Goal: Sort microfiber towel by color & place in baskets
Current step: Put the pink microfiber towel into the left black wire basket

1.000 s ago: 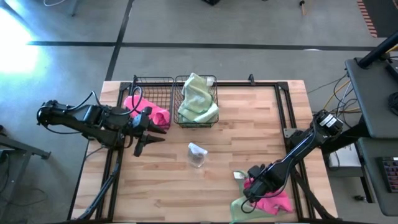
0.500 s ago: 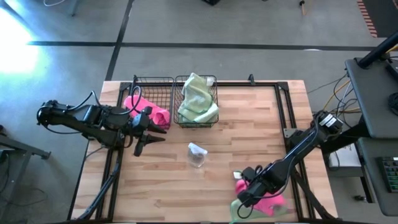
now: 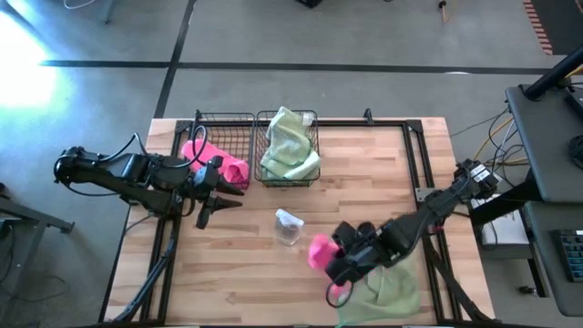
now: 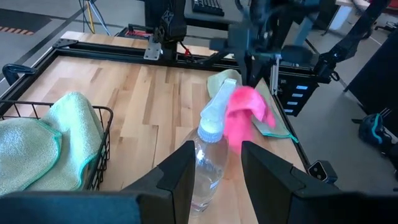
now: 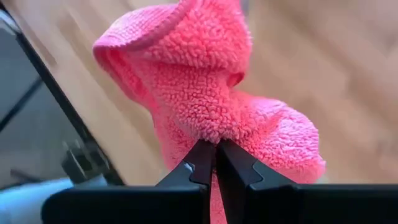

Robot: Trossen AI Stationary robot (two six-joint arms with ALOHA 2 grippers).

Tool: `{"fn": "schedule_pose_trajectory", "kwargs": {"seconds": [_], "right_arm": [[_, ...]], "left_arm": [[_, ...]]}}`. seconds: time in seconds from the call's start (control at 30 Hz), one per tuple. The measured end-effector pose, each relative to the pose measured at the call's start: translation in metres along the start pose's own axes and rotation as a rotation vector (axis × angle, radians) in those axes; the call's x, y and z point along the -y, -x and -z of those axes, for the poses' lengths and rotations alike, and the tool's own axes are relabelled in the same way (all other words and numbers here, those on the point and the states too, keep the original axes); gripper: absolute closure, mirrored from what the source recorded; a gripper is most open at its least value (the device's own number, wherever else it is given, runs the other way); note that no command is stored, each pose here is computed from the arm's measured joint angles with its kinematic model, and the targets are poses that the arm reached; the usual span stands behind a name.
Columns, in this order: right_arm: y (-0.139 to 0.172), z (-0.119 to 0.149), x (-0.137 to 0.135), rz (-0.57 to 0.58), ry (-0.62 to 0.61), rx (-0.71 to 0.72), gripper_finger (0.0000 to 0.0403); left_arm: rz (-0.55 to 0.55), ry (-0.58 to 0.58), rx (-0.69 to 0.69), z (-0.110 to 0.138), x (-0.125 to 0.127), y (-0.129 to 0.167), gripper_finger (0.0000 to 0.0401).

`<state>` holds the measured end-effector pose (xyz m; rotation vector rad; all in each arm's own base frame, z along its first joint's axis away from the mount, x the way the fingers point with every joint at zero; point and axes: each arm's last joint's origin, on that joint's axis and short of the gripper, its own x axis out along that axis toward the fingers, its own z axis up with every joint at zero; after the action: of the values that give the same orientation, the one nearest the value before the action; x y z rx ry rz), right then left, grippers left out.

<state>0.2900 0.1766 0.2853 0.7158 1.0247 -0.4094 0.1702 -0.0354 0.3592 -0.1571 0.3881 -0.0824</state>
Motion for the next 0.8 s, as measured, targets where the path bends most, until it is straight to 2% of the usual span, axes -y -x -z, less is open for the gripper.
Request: {"fn": "schedule_pose_trajectory", "kwargs": {"seconds": [0.13,0.27,0.53,0.67,0.8], "right_arm": [[0.013,-0.037,-0.004,-0.014,0.07,0.138,0.0393],[0.025,-0.076,-0.001,-0.024,0.123,0.217,0.0393],[0.058,-0.149,0.015,-0.031,0.178,0.379,0.0394],[0.074,-0.183,0.025,-0.046,0.189,0.496,0.0394],[0.083,-0.214,0.038,-0.075,0.187,0.622,0.0394]], "left_arm": [[0.0,0.003,0.0,0.0,0.0,0.0,0.0285],[0.0,0.003,0.0,0.0,0.0,0.0,0.0285],[0.001,-0.039,0.005,-0.002,0.0,0.002,0.0285],[0.004,-0.114,0.022,-0.006,0.001,0.008,0.0285],[-0.015,-0.249,0.013,-0.016,0.001,0.023,0.0285]]}}
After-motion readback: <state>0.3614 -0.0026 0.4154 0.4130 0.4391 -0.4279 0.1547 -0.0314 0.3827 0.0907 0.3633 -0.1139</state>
